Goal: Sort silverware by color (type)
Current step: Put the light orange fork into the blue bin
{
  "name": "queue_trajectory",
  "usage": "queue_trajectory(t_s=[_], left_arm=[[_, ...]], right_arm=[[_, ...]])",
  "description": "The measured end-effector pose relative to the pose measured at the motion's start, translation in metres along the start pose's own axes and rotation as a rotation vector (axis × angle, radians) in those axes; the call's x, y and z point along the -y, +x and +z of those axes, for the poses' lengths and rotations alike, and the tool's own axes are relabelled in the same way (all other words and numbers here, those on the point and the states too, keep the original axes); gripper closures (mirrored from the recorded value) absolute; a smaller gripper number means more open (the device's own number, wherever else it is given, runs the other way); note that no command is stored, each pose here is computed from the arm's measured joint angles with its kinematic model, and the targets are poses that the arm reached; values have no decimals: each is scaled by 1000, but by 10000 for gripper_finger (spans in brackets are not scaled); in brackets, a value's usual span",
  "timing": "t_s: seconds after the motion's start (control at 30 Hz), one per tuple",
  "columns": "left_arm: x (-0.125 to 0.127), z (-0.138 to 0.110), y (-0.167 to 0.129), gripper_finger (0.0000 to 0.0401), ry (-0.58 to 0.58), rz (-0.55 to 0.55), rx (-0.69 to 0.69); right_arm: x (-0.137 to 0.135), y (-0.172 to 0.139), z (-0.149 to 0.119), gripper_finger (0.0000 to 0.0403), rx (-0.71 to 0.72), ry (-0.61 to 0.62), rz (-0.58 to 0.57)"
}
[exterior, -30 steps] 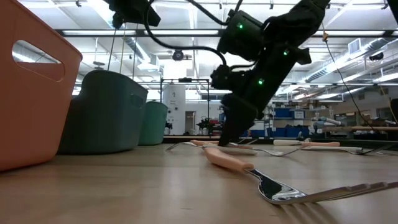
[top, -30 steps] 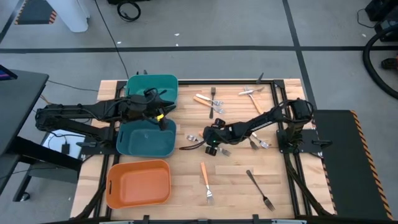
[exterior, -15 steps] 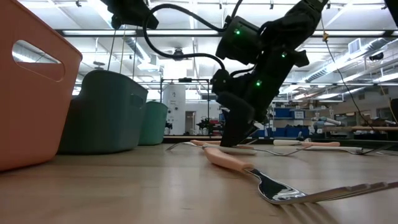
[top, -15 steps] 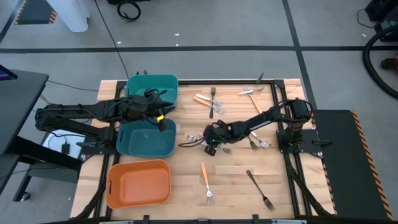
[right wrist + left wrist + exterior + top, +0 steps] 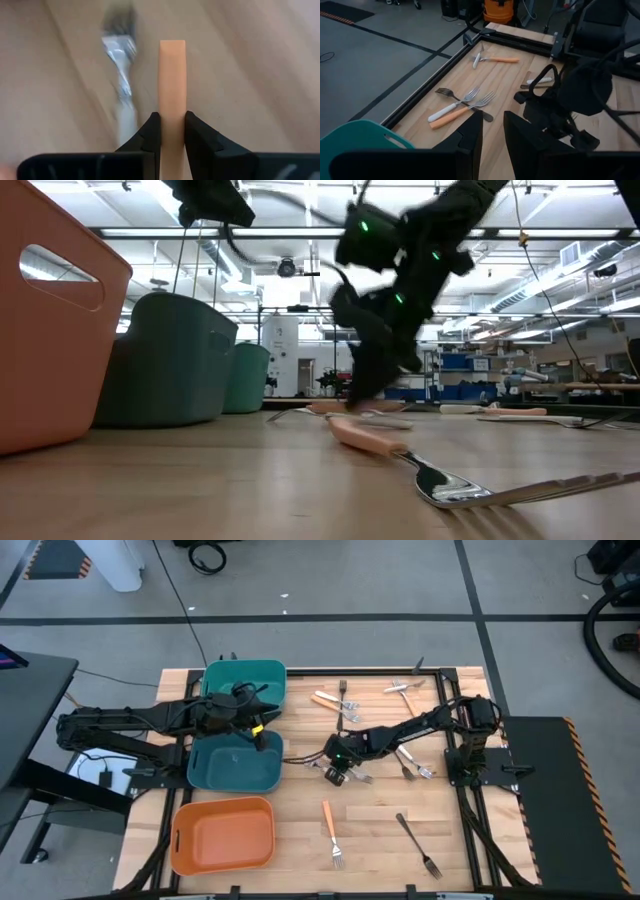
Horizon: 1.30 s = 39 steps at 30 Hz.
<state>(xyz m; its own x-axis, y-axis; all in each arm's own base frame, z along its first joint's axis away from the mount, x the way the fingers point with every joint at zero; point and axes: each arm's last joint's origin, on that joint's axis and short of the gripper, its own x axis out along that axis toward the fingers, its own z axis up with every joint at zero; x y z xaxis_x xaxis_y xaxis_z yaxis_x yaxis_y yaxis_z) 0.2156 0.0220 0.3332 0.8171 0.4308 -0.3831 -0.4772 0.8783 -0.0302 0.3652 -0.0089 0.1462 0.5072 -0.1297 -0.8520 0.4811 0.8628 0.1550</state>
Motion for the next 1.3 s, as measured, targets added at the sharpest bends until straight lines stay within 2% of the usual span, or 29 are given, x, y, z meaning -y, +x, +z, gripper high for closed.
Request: queue_trajectory(t_s=[0.1,0.27,0.33,0.5,0.63,0.77,0.83,0.93,1.07,1.3], left_arm=[[-2,1,1,314,-65,11,8],[-10,3,3,314,-185,46,20],[-13,4,4,314,-231,58,27],[-19,8,6,314,-281,81,60],[-23,11,7,314,-292,89,88],[-22,12,7,310,-280,65,92],[-20,15,8,302,-301,16,110],[-15,20,18,289,-325,-50,150],[-10,22,34,279,-394,-69,183],[-9,18,56,278,-492,-58,176]], right_arm=[[0,-20,25,337,63,-40,10],[6,-49,57,338,158,-97,-41],[10,-68,69,337,197,-118,-95],[21,-115,93,338,299,-154,-312],[26,-147,110,338,430,-133,-322],[27,-154,118,338,503,-107,-307],[25,-157,123,338,563,-92,-288],[19,-156,131,338,646,-98,-226],[11,-160,136,338,727,-120,-200],[8,-161,135,338,728,-136,-200]])
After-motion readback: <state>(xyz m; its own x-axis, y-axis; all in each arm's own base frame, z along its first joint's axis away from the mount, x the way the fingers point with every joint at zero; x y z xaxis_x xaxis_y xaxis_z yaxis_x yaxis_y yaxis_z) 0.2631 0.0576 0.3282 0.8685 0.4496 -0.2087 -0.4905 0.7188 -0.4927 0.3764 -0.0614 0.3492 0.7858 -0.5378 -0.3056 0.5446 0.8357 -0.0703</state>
